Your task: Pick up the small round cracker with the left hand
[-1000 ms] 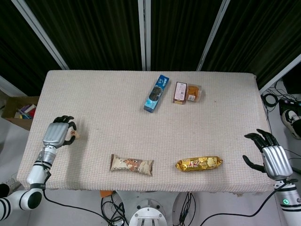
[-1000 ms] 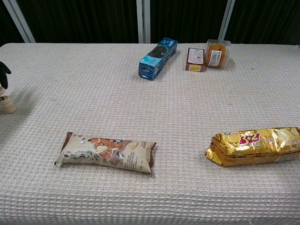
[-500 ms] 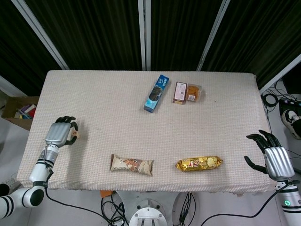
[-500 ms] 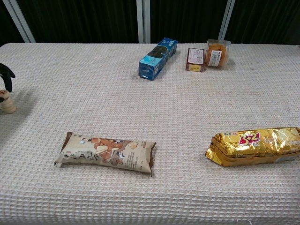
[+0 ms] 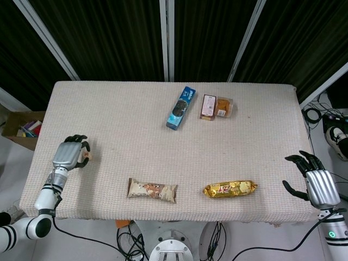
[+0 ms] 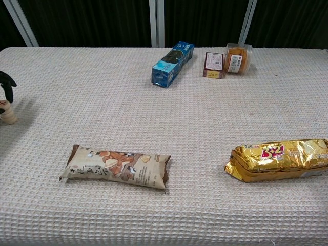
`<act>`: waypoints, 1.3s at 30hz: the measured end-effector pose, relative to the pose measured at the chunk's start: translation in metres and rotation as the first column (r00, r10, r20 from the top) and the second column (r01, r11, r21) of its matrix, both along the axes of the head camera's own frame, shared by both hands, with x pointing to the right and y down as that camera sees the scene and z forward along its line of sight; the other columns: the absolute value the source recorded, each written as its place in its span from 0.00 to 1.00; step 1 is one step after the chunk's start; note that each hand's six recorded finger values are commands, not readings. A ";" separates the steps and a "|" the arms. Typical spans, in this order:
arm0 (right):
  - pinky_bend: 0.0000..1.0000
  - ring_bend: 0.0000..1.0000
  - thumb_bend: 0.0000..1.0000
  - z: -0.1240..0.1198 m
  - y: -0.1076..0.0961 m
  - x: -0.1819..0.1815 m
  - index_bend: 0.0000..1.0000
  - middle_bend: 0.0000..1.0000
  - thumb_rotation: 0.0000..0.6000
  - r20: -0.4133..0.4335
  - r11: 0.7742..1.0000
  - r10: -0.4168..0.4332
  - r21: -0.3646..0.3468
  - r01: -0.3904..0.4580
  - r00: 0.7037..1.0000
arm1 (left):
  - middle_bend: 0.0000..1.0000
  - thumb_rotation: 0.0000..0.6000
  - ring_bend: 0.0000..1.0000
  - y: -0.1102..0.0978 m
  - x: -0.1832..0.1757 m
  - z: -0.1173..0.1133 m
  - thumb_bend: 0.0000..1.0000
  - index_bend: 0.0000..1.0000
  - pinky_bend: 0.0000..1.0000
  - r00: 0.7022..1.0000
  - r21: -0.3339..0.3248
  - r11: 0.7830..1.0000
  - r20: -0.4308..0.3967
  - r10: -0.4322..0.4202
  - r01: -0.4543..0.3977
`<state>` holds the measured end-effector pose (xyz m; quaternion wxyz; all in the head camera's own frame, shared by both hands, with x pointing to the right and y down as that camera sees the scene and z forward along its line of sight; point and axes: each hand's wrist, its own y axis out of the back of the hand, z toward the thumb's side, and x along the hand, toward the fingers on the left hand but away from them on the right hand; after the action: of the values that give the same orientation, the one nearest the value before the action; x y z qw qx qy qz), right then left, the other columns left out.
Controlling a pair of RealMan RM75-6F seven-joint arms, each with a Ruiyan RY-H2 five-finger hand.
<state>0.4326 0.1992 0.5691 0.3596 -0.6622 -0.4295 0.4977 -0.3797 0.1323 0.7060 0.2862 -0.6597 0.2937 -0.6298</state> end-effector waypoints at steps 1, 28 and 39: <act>0.20 0.11 0.20 0.000 0.000 0.000 0.27 0.27 1.00 0.000 1.000 0.000 0.000 0.000 1.000 | 0.16 1.00 0.11 0.000 0.000 0.000 0.35 0.45 0.15 1.000 -0.001 1.000 0.000 0.000 0.000; 0.20 0.11 0.20 -0.007 0.000 0.006 0.27 0.27 1.00 -0.021 1.000 0.006 0.000 -0.006 1.000 | 0.14 1.00 0.11 -0.003 -0.023 -0.035 0.30 0.36 0.15 0.998 0.116 0.991 0.002 -0.065 0.064; 0.11 0.04 0.20 -0.013 -0.002 0.011 0.25 0.20 1.00 -0.044 1.000 -0.003 0.028 0.004 0.999 | 0.15 1.00 0.11 0.046 -0.090 -0.122 0.26 0.33 0.15 0.980 0.402 0.901 0.042 -0.194 0.161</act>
<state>0.4435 0.1977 0.5562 0.3792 -0.6466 -0.4273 0.5055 -0.4696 0.1787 0.5838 0.3670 -0.5323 0.4621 -0.6070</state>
